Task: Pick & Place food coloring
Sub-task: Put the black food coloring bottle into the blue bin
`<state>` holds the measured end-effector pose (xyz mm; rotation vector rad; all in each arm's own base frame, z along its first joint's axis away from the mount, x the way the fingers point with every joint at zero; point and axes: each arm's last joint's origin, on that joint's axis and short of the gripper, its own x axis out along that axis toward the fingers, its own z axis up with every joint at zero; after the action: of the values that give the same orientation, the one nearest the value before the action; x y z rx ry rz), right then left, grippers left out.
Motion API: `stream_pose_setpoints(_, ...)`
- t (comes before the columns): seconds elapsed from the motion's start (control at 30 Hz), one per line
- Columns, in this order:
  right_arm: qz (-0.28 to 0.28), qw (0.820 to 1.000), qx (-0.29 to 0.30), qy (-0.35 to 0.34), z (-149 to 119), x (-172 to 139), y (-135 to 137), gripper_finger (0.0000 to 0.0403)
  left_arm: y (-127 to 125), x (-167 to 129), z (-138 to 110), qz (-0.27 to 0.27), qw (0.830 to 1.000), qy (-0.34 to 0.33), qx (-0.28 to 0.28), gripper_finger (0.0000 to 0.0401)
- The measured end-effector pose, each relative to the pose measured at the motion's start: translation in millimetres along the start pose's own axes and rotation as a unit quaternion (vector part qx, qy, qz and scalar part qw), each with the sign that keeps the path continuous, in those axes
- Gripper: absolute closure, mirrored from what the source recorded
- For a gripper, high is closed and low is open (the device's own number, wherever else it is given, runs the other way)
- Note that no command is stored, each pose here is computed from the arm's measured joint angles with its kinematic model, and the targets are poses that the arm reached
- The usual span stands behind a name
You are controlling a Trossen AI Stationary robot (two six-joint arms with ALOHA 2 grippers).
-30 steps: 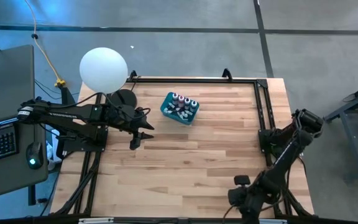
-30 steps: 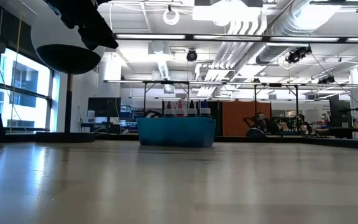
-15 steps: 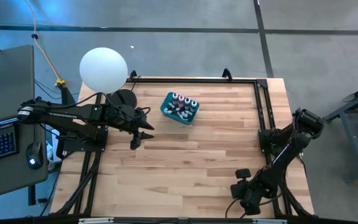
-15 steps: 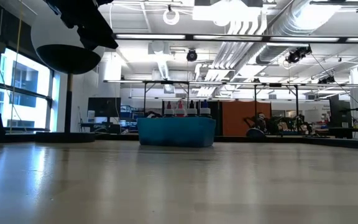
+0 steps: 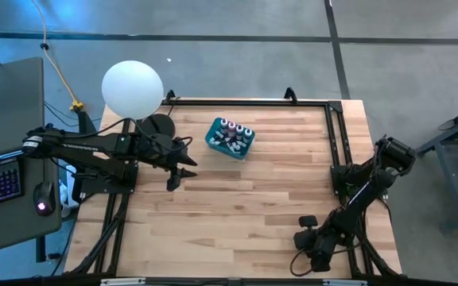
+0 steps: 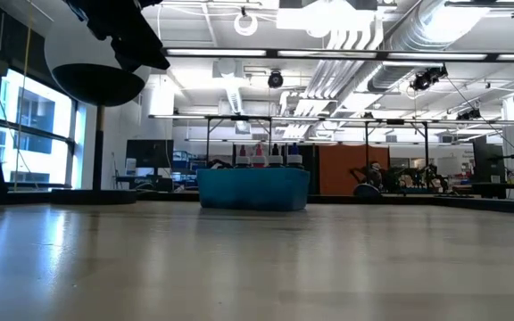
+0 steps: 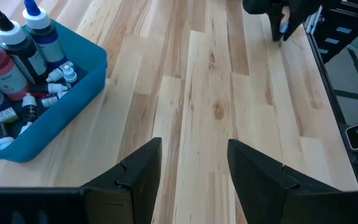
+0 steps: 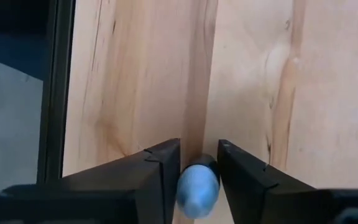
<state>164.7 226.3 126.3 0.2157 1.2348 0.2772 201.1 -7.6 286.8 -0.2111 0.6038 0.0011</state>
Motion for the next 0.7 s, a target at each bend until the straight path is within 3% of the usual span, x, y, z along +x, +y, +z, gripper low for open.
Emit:
stream_pose_setpoints(0.23, 0.001, 0.999, -0.032, -0.005, 0, 1, 1, 0.0338, 0, 0, 0, 0.0, 1.0, 0.001, 0.001, 0.0219)
stream_pose_setpoints(0.4, -0.009, 0.999, -0.032, -0.035, 4, 1, 0, 0.0331, 0, 0, 0, 0.001, 1.0, 0.001, 0.005, 0.0219)
stream_pose_setpoints(0.53, -0.041, 0.994, -0.058, -0.081, 22, -1, -3, 0.033, 0, 0, 0, 0.001, 1.0, 0.001, 0.005, 0.0219)
stream_pose_setpoints(0.63, -0.106, 0.974, -0.096, -0.176, 57, -12, -3, 0.0338, 0, 0, 0, 0.005, 1.0, -0.002, 0.006, 0.0219)
stream_pose_setpoints(0.7, -0.184, 0.946, -0.101, -0.247, 83, -22, -11, 0.0339, 1, 0, 1, 0.015, 1.0, -0.009, 0.006, 0.0219)
